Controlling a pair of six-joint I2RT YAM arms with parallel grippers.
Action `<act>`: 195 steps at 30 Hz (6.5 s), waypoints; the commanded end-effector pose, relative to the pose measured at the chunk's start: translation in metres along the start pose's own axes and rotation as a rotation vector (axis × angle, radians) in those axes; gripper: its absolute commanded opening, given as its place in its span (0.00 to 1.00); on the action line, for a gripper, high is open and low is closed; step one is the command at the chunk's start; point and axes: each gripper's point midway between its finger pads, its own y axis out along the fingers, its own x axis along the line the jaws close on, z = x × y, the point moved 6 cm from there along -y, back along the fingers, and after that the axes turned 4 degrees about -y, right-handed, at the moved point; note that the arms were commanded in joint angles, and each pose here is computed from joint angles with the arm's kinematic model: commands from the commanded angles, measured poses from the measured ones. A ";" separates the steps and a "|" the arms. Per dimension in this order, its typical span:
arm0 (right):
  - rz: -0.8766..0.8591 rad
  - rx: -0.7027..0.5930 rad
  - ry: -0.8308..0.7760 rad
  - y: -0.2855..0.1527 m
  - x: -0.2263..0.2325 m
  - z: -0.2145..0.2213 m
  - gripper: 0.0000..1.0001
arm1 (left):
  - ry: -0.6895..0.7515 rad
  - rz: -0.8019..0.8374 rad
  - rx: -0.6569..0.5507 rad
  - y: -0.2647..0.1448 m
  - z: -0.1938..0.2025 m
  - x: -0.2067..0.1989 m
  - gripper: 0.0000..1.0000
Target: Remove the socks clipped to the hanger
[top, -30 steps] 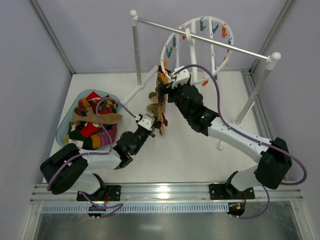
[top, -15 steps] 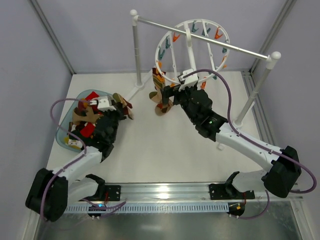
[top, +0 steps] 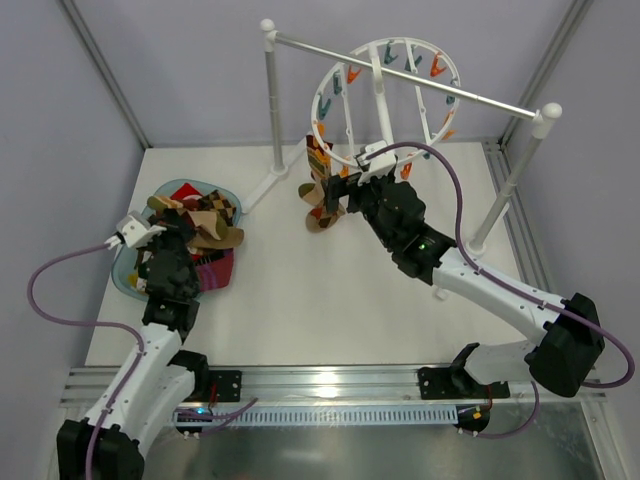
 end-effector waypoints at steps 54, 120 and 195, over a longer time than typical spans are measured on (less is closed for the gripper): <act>0.064 -0.103 0.004 -0.033 -0.022 -0.023 0.99 | 0.128 -0.060 -0.069 -0.039 0.043 -0.038 1.00; 0.010 -0.153 0.057 -0.080 -0.059 -0.023 1.00 | -0.041 0.822 0.279 -0.084 0.221 -0.198 0.00; 0.151 0.193 -0.115 0.032 0.027 -0.005 0.73 | 0.248 1.146 0.277 -0.169 0.151 -0.174 0.00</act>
